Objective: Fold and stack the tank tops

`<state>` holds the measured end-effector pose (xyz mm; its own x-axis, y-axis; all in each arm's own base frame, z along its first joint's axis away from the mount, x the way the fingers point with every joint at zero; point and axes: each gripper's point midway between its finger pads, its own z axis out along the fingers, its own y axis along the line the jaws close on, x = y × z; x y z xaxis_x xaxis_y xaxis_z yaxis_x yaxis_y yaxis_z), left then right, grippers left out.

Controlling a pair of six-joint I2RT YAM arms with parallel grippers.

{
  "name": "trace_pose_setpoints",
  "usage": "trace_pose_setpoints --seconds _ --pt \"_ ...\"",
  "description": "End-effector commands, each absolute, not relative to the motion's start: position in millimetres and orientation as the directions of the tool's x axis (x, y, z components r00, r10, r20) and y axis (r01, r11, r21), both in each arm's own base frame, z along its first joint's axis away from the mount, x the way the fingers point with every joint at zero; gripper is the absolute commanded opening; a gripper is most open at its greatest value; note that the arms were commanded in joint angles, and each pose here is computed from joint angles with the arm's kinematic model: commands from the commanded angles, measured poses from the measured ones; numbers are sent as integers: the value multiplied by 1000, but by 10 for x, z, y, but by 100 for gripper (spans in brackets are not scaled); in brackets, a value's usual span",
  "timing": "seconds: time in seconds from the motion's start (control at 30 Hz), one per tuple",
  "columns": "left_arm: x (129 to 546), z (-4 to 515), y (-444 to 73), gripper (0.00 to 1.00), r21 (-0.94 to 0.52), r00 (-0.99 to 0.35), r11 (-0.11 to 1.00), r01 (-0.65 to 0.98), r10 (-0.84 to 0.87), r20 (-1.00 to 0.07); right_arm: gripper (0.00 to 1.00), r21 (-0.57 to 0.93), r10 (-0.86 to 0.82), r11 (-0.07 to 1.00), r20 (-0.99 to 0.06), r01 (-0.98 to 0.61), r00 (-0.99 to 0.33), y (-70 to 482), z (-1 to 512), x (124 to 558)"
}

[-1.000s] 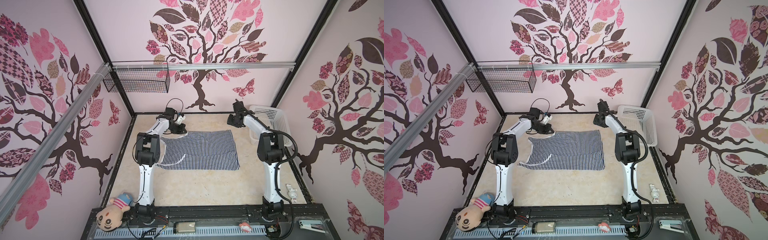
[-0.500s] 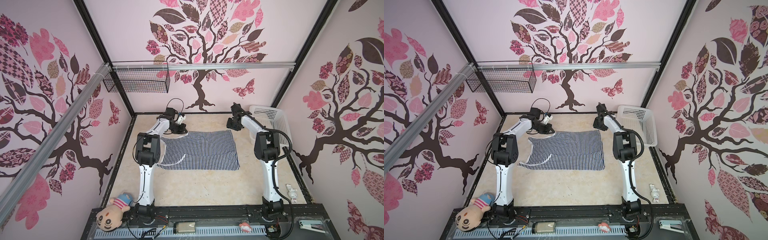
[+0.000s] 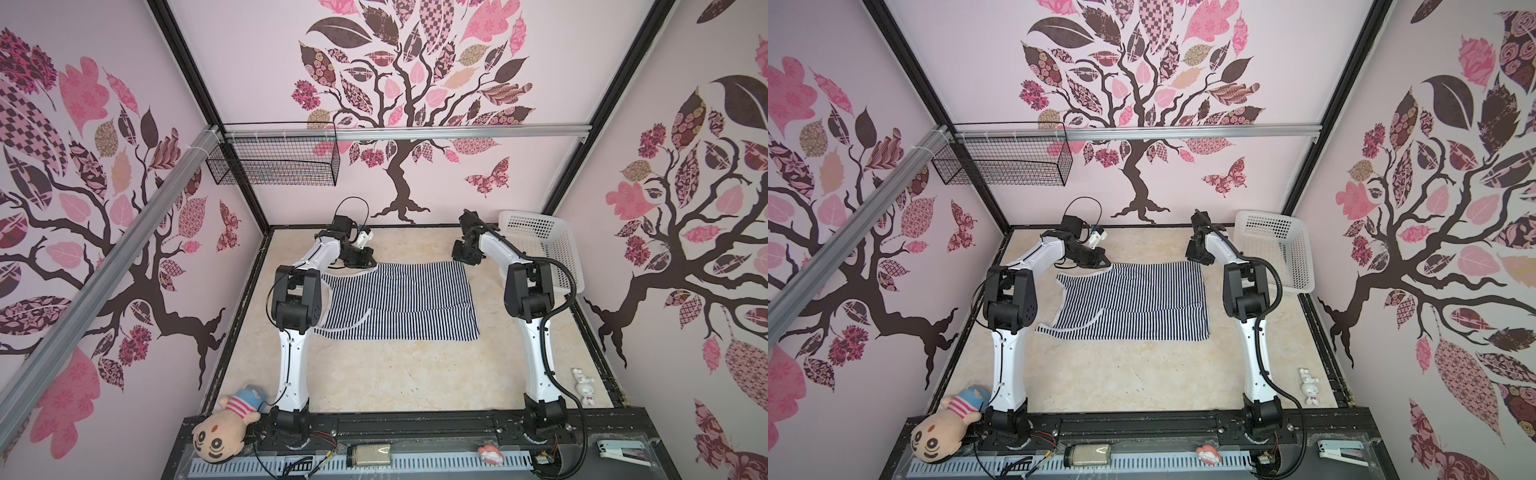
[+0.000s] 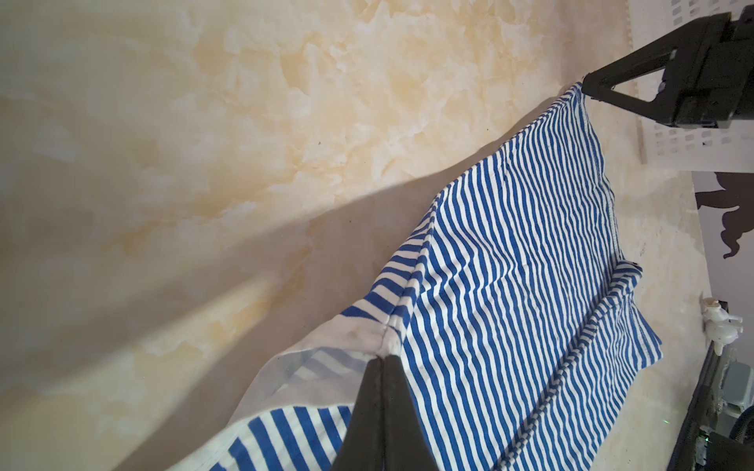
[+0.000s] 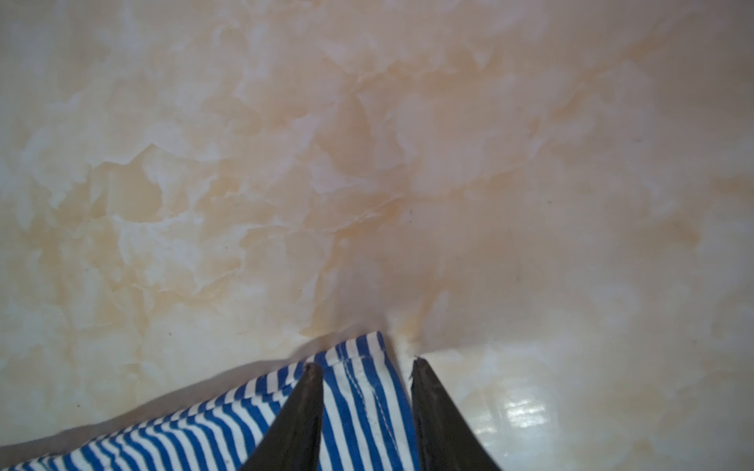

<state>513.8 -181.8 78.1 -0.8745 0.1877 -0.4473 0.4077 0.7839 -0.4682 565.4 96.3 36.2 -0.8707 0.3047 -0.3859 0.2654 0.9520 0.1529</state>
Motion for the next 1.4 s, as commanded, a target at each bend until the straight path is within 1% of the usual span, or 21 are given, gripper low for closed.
trace_pose_setpoints --seconds 0.0,0.03,0.27,0.33,0.4,0.5,0.53,0.6,0.63,0.67,0.77,0.87,0.97,1.03,1.07,1.37 --pt "5199 978 -1871 0 -468 -853 770 432 181 -489 36 141 298 954 -371 264 -879 962 285 5646" --pt "5198 975 -1869 0 -469 -854 771 431 180 -488 36 128 296 955 -347 268 -890 958 118 5625" --pt "5193 994 -1883 0 -471 -853 769 432 179 -490 36 114 295 956 -334 272 -896 951 15 5651" --pt "5196 995 -1881 0 -471 -853 769 432 179 -490 34 113 295 955 -326 272 -898 954 -21 5641" --pt "5191 999 -1880 0 -470 -853 770 431 179 -489 24 112 295 956 -324 273 -899 952 -20 5634" --pt "5190 1002 -1873 0 -468 -854 772 430 179 -489 12 118 297 955 -336 273 -894 954 71 5647" --pt "5243 1096 -1882 0 -460 -841 770 441 177 -511 10 124 299 954 -348 272 -889 955 130 5666" --pt "5252 1126 -1886 0 -458 -838 770 444 177 -516 4 133 302 953 -369 272 -879 951 246 5671" --pt "5252 1138 -1886 0 -458 -838 770 445 177 -517 3 130 303 953 -369 274 -879 943 236 5660" --pt "5257 1151 -1883 0 -456 -836 770 446 176 -520 3 146 306 952 -399 270 -864 944 434 5674" --pt "5251 1197 -1890 0 -458 -833 767 449 173 -525 4 175 312 950 -437 260 -844 949 684 5638" --pt "5236 1229 -1902 0 -464 -833 764 449 169 -527 4 215 328 943 -488 252 -809 940 848 5536" --pt "5212 1263 -1906 0 -466 -831 762 450 167 -530 5 235 335 940 -511 247 -791 923 971 5409" --pt "5208 1334 -1918 0 -467 -824 757 458 164 -542 5 239 336 940 -513 245 -790 918 1016 5324" --pt "5135 1253 -1914 0 -477 -838 756 447 167 -519 5 241 337 939 -513 245 -789 906 1026 5276" --pt "4884 1235 -1862 0 -457 -834 761 461 196 -516 5 290 361 926 -495 242 -790 913 1103 4862"
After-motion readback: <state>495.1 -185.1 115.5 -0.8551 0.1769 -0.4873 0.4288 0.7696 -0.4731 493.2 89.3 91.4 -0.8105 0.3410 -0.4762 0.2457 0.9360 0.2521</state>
